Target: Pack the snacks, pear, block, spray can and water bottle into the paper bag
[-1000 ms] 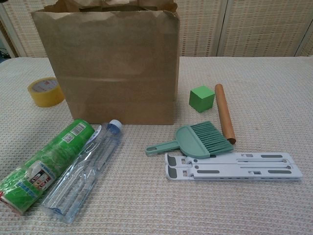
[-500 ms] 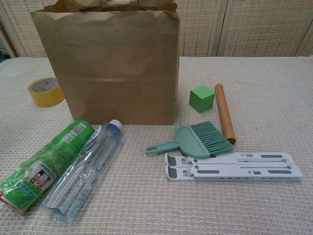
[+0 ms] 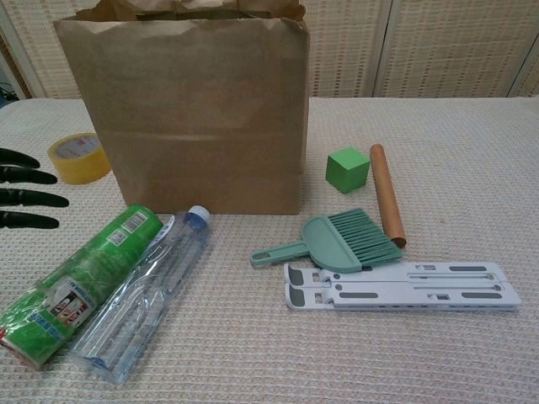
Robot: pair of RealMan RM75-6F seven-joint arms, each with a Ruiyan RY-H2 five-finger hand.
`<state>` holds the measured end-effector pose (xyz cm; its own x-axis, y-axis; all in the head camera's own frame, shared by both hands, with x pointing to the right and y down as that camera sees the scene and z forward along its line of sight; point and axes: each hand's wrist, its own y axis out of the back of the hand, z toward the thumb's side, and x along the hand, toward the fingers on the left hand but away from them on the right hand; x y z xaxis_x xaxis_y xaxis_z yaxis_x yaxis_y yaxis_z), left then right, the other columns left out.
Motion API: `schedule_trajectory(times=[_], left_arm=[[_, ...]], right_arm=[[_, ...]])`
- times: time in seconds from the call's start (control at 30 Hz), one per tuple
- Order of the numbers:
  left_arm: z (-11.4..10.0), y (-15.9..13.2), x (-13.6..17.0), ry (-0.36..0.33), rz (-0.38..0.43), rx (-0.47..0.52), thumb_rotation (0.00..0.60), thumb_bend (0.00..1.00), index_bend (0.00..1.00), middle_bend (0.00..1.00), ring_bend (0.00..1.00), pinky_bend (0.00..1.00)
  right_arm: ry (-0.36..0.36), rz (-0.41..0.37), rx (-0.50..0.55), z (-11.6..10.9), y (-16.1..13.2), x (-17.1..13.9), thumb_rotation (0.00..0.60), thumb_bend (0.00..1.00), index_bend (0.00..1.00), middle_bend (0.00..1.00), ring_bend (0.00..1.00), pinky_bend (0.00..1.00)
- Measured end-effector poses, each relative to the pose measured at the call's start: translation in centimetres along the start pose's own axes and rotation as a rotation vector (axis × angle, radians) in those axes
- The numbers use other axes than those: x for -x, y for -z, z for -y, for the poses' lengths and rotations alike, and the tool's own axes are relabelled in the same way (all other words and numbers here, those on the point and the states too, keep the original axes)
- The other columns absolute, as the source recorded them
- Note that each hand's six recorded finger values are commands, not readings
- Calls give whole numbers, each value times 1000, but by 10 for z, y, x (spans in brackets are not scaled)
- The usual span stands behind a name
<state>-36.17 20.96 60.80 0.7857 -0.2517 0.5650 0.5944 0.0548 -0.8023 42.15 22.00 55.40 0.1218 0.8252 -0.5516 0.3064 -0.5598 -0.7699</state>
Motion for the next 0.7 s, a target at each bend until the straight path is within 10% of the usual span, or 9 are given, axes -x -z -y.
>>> schedule_trajectory(times=[0.7], left_arm=[[11, -34, -51, 30, 158, -100, 600, 385, 0, 0, 0, 94]], right_arm=[[-26, 4, 33, 0, -1, 0, 600, 59, 0, 0, 0, 17]])
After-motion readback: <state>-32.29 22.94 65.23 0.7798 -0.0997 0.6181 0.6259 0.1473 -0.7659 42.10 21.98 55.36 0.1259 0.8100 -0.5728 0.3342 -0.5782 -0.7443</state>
